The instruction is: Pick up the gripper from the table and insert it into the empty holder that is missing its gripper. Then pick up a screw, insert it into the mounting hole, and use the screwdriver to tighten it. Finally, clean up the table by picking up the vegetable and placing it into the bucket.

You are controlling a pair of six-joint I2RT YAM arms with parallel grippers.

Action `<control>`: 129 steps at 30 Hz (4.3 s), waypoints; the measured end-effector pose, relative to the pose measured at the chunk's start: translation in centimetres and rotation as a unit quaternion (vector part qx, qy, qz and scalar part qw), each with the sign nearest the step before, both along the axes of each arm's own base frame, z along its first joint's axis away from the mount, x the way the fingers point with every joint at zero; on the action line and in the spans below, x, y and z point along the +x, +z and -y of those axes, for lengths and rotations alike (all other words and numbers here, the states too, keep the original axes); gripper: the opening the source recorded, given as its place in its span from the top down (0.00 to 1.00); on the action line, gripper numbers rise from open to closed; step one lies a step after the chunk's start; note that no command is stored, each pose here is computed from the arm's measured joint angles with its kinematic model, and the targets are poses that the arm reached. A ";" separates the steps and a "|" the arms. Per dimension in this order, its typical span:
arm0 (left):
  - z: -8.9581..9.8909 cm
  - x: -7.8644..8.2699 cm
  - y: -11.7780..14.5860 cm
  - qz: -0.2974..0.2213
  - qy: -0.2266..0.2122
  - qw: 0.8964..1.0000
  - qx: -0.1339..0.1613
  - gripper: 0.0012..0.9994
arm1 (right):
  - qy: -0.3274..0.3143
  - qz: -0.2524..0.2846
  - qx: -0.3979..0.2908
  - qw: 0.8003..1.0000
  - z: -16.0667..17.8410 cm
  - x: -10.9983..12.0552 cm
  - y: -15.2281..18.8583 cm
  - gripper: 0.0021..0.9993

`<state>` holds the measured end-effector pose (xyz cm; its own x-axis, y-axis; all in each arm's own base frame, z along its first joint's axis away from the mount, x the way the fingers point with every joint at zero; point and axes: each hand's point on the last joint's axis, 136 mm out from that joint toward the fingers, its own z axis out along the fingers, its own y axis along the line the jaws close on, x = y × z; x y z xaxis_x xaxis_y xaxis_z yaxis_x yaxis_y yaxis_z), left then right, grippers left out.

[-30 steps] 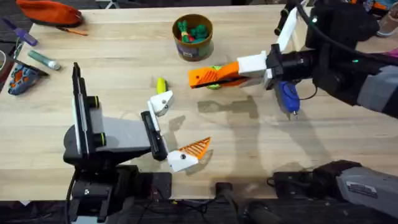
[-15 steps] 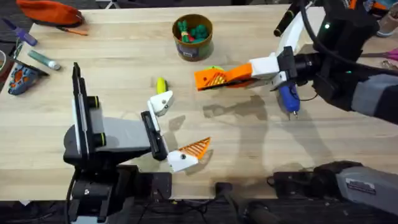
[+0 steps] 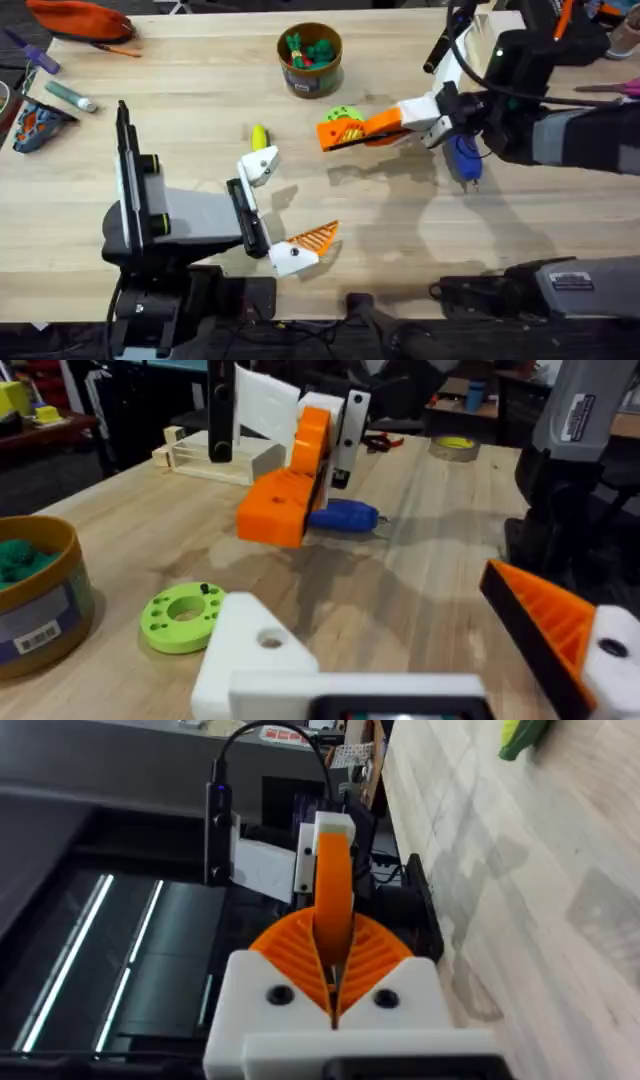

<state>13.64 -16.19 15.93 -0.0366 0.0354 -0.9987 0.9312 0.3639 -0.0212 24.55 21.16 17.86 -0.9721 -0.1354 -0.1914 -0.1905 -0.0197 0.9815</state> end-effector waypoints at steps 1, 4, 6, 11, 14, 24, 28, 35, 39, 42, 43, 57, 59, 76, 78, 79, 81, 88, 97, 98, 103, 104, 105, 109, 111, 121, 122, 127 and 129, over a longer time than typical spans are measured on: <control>0.0 0.0 0.0 0.000 0.000 1.000 0.000 0.01 | 0.001 -0.008 -0.001 1.000 0.0 0.0 -0.2 0.99; 0.0 0.0 0.0 0.000 0.000 1.000 0.000 0.01 | 0.007 -0.026 -0.003 1.000 -0.3 -0.2 -0.3 0.99; 0.0 0.0 0.0 0.000 0.000 1.000 0.000 0.01 | 0.014 -0.030 -0.004 0.999 -0.7 -0.5 -0.3 0.99; 0.0 0.0 0.0 0.000 0.000 1.000 0.000 0.01 | 0.028 -0.016 -0.002 0.999 -1.4 -0.9 -0.1 0.99; 0.0 0.0 0.0 0.000 0.000 1.000 0.000 0.01 | 0.031 -0.006 0.000 0.999 -1.6 -0.7 -0.4 0.99; 0.0 0.0 0.0 0.000 0.000 1.000 0.000 0.01 | 0.068 -0.036 -0.007 0.997 -3.3 -2.3 -1.0 0.99; 0.0 0.0 0.0 0.000 0.000 1.000 0.000 0.01 | 0.077 -0.030 -0.006 0.997 -3.7 -2.7 -0.9 0.99; 0.0 0.0 0.0 0.000 0.000 1.000 0.000 0.01 | 0.077 -0.016 -0.002 0.997 -3.8 -2.6 -0.6 0.99; 0.0 0.0 0.0 0.000 0.000 1.000 0.000 0.01 | 0.077 -0.011 -0.001 0.997 -3.8 -2.6 -0.5 0.99; 0.0 0.0 0.0 0.000 0.000 1.000 0.000 0.01 | 0.078 -0.017 -0.002 0.997 -3.8 -2.6 -0.5 0.99; 0.0 0.0 0.0 0.000 0.000 1.000 0.000 0.01 | 0.079 -0.020 -0.003 0.997 -3.9 -2.7 -0.5 0.99; 0.0 0.0 0.0 0.000 0.000 1.000 0.000 0.01 | 0.085 -0.039 -0.007 0.996 -4.2 -3.0 -0.5 0.99; 0.0 0.0 0.0 0.000 0.000 1.000 0.000 0.01 | 0.090 -0.038 -0.008 0.995 -4.4 -3.2 -0.5 0.99; 0.0 0.0 0.0 0.000 0.000 1.000 0.000 0.01 | 0.100 -0.010 -0.001 0.995 -4.8 -3.7 -0.2 0.99; 0.0 0.0 0.0 0.000 0.000 1.000 0.000 0.01 | 0.100 -0.011 -0.001 0.995 -4.8 -3.7 -0.2 0.99; 0.0 0.0 0.0 0.000 0.000 1.000 0.000 0.01 | 0.100 -0.011 -0.001 0.995 -4.8 -3.7 -0.2 0.99; 0.0 0.0 0.0 0.000 0.000 1.000 0.000 0.01 | 0.099 -0.015 -0.002 0.995 -4.8 -3.7 -0.2 0.99; 0.0 0.0 0.0 0.000 0.000 1.000 0.000 0.01 | 0.098 -0.023 -0.006 0.995 -5.2 -3.7 -0.3 0.99; 0.0 0.0 0.0 0.000 0.000 1.000 0.000 0.01 | 0.089 -0.031 -0.011 0.995 -5.6 -3.6 -0.4 0.99; 0.0 0.0 0.0 0.000 0.000 1.000 0.000 0.01 | 0.087 -0.031 -0.012 0.996 -5.6 -3.5 -0.4 0.99; 0.0 0.0 0.0 0.000 0.000 1.000 0.000 0.01 | 0.083 -0.030 -0.012 0.996 -5.7 -3.4 -0.5 0.99; 0.0 0.0 0.0 0.000 0.000 1.000 0.000 0.01 | 0.082 -0.030 -0.013 0.996 -5.7 -3.4 -0.5 0.99; 0.0 0.0 0.0 0.000 0.000 1.000 0.000 0.01 | 0.082 -0.030 -0.013 0.996 -5.7 -3.4 -0.5 0.99; 0.0 0.0 0.0 0.000 0.000 1.000 0.000 0.01 | 0.081 -0.030 -0.013 0.996 -5.7 -3.3 -0.5 0.99; 0.0 0.0 0.0 0.000 0.000 1.000 0.000 0.01 | 0.081 -0.030 -0.013 0.996 -5.7 -3.3 -0.5 0.99; 0.0 0.0 0.0 0.000 0.000 1.000 0.000 0.01 | 0.081 -0.030 -0.015 0.996 -6.0 -3.5 -0.5 0.99; 0.0 0.0 0.0 0.000 0.000 1.000 0.000 0.01 | 0.081 -0.030 -0.015 0.996 -6.1 -3.5 -0.5 0.99; 0.0 0.0 0.0 0.000 0.000 1.000 0.000 0.01 | 0.077 -0.031 -0.016 0.996 -6.1 -3.4 -0.6 0.99; 0.0 0.0 0.0 0.000 0.000 1.000 0.000 0.01 | 0.076 -0.032 -0.016 0.996 -6.1 -3.3 -0.6 0.99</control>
